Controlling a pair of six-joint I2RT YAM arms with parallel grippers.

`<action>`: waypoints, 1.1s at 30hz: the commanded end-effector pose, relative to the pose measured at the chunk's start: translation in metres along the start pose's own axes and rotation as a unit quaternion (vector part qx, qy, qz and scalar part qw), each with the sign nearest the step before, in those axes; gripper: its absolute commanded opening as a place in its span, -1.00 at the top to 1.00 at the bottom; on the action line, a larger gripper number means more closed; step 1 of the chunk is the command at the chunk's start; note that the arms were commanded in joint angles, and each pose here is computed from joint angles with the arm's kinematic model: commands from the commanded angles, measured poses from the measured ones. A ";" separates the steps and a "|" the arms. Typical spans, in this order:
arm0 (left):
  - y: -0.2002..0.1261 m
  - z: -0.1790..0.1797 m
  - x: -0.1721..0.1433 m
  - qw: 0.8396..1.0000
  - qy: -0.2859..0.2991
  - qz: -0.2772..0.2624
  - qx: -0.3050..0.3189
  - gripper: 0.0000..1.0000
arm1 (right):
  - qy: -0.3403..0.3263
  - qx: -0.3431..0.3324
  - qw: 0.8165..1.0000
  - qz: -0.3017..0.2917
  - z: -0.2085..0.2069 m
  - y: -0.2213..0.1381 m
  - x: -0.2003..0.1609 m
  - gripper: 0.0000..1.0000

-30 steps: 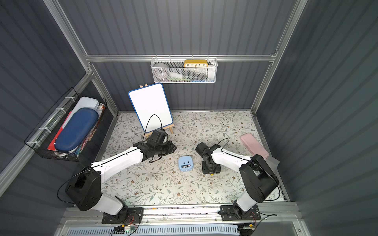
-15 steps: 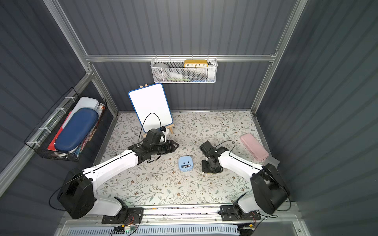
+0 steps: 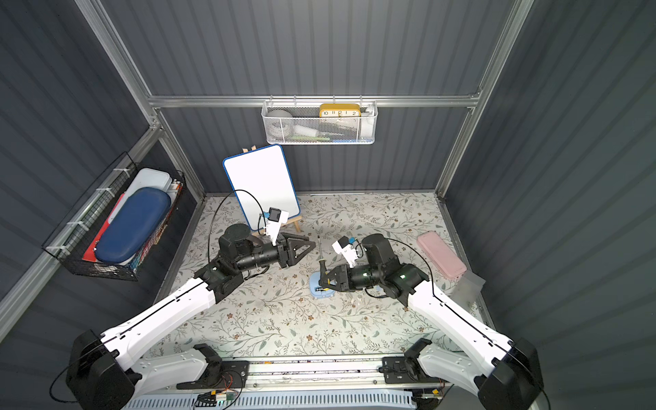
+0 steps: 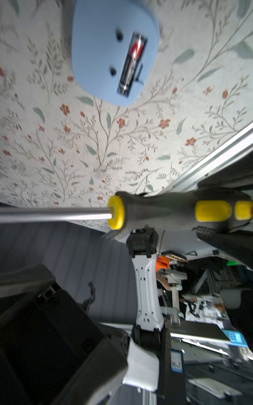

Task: Remove the battery from the alarm
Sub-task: Pick up the screwdriver from the center of the board.

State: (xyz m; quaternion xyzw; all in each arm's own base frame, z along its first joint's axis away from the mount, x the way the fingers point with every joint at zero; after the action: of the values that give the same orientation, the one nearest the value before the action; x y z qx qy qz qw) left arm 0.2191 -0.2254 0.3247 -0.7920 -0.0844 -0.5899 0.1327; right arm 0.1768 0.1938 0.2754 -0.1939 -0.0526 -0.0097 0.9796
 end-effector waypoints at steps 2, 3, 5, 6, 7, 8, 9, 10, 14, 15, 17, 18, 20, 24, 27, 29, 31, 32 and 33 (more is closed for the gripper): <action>-0.008 -0.006 0.007 0.999 0.048 -0.024 -0.006 -0.20 | -0.025 0.085 0.995 0.041 0.027 -0.005 -0.006 0.75; -0.009 -0.006 0.006 0.999 0.048 -0.023 -0.006 -0.21 | -0.027 0.089 0.995 0.045 0.029 -0.006 -0.007 0.75; -0.006 -0.004 0.004 0.999 0.041 -0.015 -0.010 -0.21 | -0.029 0.091 0.995 0.042 0.031 -0.007 -0.008 0.75; -0.005 -0.003 0.002 0.999 0.036 -0.010 -0.012 -0.21 | -0.029 0.090 0.995 0.040 0.031 -0.007 -0.009 0.75; -0.003 -0.002 0.000 0.999 0.034 -0.007 -0.018 -0.20 | -0.030 0.090 0.995 0.041 0.031 -0.007 -0.009 0.76; -0.001 -0.001 -0.002 0.999 0.030 -0.004 -0.019 -0.19 | -0.029 0.088 0.995 0.042 0.030 -0.006 -0.010 0.76; 0.000 0.000 -0.002 1.000 0.026 -0.001 -0.018 -0.18 | -0.029 0.086 0.995 0.041 0.030 -0.006 -0.010 0.77; 0.001 0.001 -0.003 1.000 0.026 -0.002 -0.018 -0.18 | -0.032 0.084 0.995 0.044 0.030 -0.004 -0.011 0.77; 0.002 0.000 -0.002 0.999 0.020 -0.015 -0.027 -0.09 | -0.031 0.064 0.996 0.052 0.025 0.005 -0.013 0.78; 0.003 0.000 -0.002 0.999 0.019 -0.015 -0.034 -0.07 | -0.034 0.056 0.997 0.051 0.025 0.006 -0.014 0.79; 0.007 0.001 -0.006 0.999 0.016 -0.006 -0.051 0.06 | -0.037 0.046 0.997 0.054 0.023 0.008 -0.014 0.79; 0.009 0.001 -0.007 0.998 0.013 -0.002 -0.058 0.16 | -0.038 0.045 0.997 0.053 0.024 0.008 -0.014 0.79; 0.012 0.002 -0.012 0.997 0.011 0.007 -0.076 0.38 | -0.042 0.042 0.997 0.046 0.024 0.007 -0.014 0.80; 0.013 0.001 -0.019 0.995 0.006 0.023 -0.094 0.74 | -0.051 0.019 0.998 0.029 0.020 0.004 -0.013 0.82; 0.010 -0.001 -0.020 0.995 0.004 0.026 -0.093 1.00 | -0.051 0.011 0.999 0.015 0.018 0.004 -0.012 0.83; 0.007 -0.003 -0.020 0.995 0.003 0.028 -0.091 1.00 | -0.052 0.005 0.999 0.000 0.018 0.002 -0.011 0.86; 0.004 -0.005 -0.020 0.996 0.003 0.028 -0.090 1.00 | -0.051 -0.002 0.999 -0.016 0.017 0.001 -0.009 0.84; 0.002 -0.006 -0.020 0.996 0.001 0.027 -0.083 1.00 | -0.052 -0.004 0.998 -0.022 0.017 0.001 -0.008 0.79; 0.001 -0.005 -0.019 0.997 -0.002 0.025 -0.074 1.00 | -0.053 -0.005 0.998 -0.027 0.017 0.001 -0.007 0.70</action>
State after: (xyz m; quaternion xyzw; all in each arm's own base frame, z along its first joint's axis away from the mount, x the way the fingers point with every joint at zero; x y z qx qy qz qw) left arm 0.2220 -0.2322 0.3126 -0.8085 -0.0479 -0.5789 0.0942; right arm 0.1573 0.2053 0.2763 -0.1965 -0.0941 0.0340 0.9754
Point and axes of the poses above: each gripper's point midway between its finger pads, its own y axis out along the fingers, its own z axis along the line the jaws close on, x = y × z, the point moved 9 cm from there along -y, back along the fingers, and after that the axes turned 15 degrees about y, right-handed, at the moved point
